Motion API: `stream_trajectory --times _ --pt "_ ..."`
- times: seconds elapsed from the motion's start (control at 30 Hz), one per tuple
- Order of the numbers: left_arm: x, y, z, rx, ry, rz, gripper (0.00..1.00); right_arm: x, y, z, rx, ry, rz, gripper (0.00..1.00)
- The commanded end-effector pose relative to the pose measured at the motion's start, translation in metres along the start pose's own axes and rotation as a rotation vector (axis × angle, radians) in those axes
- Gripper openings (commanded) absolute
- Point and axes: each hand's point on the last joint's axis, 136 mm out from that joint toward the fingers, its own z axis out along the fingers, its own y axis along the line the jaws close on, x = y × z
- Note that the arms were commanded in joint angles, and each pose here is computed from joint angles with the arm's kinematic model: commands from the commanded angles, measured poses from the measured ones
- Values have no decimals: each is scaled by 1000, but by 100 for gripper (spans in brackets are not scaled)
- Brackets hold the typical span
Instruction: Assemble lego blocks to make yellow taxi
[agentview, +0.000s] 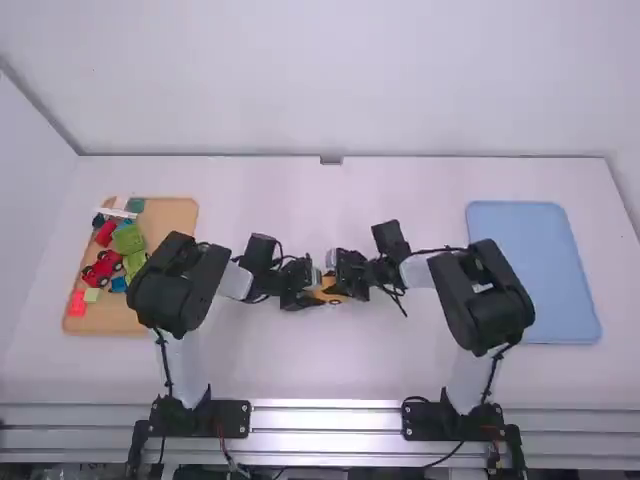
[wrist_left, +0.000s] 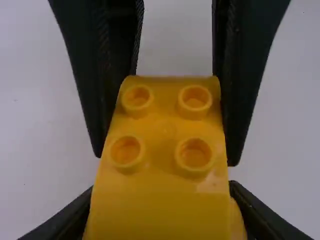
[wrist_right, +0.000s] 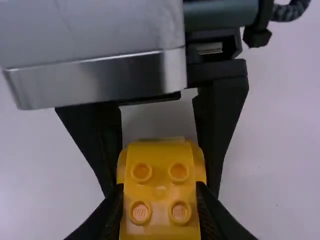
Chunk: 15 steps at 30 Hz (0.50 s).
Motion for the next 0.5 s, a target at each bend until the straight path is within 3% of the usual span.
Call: stream_trajectory --times 0.0,0.47 --pt "-1 7 4 -11 9 -14 25 33 14 15 0 134 69 0" --pt "-1 13 4 -36 18 1 23 36 18 14 44 93 -6 0"
